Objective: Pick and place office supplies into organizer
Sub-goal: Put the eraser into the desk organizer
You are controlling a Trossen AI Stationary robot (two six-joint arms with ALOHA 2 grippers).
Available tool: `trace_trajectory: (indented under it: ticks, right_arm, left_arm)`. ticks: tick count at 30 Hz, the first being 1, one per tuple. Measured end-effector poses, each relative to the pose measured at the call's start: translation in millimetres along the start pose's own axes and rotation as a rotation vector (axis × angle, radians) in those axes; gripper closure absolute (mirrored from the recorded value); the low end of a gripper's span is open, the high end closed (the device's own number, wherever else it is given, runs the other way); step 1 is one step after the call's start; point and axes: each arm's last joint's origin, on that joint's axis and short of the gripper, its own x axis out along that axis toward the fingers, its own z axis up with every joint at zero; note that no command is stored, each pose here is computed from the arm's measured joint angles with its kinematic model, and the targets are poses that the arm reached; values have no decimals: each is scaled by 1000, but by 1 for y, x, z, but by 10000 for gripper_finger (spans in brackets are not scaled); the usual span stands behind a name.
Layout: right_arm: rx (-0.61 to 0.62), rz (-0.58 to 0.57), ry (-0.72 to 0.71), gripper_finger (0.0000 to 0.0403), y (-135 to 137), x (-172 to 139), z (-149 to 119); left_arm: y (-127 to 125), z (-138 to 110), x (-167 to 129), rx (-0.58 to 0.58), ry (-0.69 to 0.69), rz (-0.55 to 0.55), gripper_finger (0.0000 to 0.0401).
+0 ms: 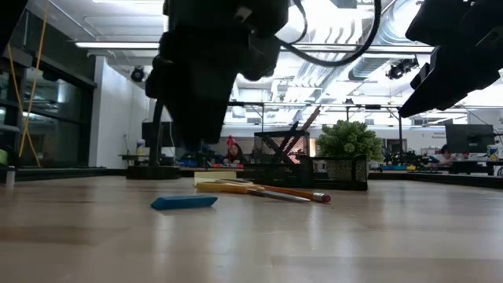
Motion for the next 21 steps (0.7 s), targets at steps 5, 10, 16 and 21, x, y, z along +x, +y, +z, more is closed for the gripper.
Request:
trace_trajectory:
  ticks: [5,10,16,21]
  right_arm:
    - [13,4,-8,394,1,0,1]
    - [12,-1,-10,394,0,0,1]
    - [12,4,-6,394,0,0,1]
    - [11,37,23,394,1,0,0]
  left_arm:
    - [1,-3,12,16,57,38,236]
    - [-1,-1,20,19,65,19,253]
    - [-1,1,34,-8,92,35,265]
    - [-1,1,43,-21,109,44,265]
